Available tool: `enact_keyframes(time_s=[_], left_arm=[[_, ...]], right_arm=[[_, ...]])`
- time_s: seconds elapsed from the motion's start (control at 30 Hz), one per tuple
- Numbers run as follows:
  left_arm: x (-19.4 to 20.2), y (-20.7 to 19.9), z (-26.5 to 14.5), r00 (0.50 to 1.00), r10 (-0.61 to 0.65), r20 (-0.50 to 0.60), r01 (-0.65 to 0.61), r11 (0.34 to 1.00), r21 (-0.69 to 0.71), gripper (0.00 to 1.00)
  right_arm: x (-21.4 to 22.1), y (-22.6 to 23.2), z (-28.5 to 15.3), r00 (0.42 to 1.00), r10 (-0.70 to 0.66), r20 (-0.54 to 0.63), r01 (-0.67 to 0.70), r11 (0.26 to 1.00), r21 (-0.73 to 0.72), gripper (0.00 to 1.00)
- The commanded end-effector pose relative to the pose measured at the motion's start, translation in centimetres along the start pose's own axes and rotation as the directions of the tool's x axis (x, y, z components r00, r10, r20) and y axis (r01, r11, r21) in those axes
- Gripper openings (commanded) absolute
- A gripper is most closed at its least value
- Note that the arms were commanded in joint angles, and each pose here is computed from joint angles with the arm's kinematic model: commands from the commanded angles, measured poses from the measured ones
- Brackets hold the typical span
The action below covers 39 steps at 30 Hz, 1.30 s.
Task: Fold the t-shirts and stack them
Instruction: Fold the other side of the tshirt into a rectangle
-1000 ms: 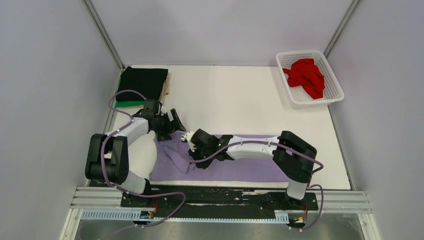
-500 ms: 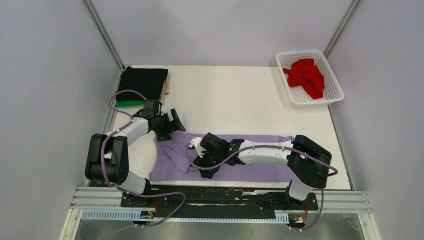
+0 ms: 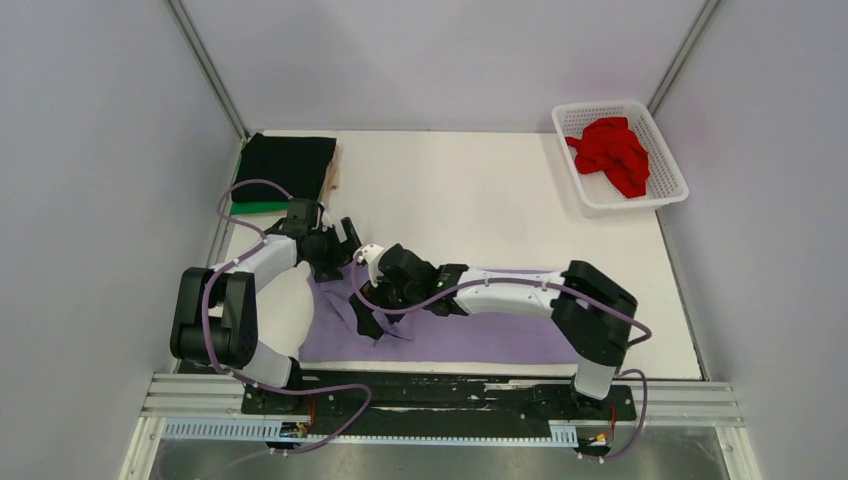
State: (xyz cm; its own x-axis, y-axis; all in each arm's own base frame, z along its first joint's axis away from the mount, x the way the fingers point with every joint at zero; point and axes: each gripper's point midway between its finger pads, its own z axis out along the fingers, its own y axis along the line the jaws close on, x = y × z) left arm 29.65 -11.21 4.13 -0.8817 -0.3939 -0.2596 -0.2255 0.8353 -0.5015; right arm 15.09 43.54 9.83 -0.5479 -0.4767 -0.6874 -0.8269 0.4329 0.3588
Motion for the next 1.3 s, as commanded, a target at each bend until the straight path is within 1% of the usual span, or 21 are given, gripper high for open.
enact_keyframes(time_s=[0.0,0.2,0.33,0.4,0.57,0.67,1.0,1.13,1.27], left_arm=[[-0.3,0.5,0.2,1.000,0.016,0.010,-0.016,1.000,-0.002,1.00],[-0.2,0.4,0.2,1.000,0.016,0.011,-0.016,1.000,0.003,1.00],[-0.1,0.5,0.4,1.000,0.015,0.009,-0.015,1.000,0.003,1.00],[-0.1,0.5,0.4,1.000,0.015,0.010,-0.015,1.000,0.006,1.00],[-0.1,0.5,0.4,1.000,0.016,0.009,-0.016,1.000,0.003,1.00],[-0.1,0.6,0.4,1.000,0.015,0.009,-0.015,1.000,0.002,1.00],[-0.1,0.5,0.4,1.000,0.015,0.006,-0.015,1.000,0.003,1.00],[-0.1,0.6,0.4,1.000,0.014,0.008,-0.014,1.000,0.001,1.00],[-0.1,0.6,0.3,1.000,0.015,0.009,-0.015,1.000,0.002,1.00]], right_arm=[[-1.5,-1.2,3.3,0.999,0.044,0.026,-0.045,0.998,0.045,1.00],[-1.7,-0.7,5.4,1.000,0.007,0.012,-0.007,1.000,0.016,0.97],[-1.4,0.4,6.0,1.000,-0.026,0.002,0.026,0.999,-0.032,0.96],[-1.5,1.0,6.0,0.999,-0.044,0.006,0.044,0.998,-0.034,0.96],[-2.6,0.2,5.8,0.996,-0.074,0.050,0.069,0.993,0.098,0.96],[-2.9,-0.1,5.8,0.995,-0.084,0.057,0.076,0.988,0.133,0.96],[-0.8,0.7,8.5,0.996,-0.082,-0.020,0.083,0.995,0.049,0.95],[-0.7,2.2,8.0,0.995,-0.094,-0.031,0.093,0.995,-0.028,0.94],[-1.0,4.1,7.0,0.991,-0.133,-0.022,0.130,0.987,-0.098,0.93]])
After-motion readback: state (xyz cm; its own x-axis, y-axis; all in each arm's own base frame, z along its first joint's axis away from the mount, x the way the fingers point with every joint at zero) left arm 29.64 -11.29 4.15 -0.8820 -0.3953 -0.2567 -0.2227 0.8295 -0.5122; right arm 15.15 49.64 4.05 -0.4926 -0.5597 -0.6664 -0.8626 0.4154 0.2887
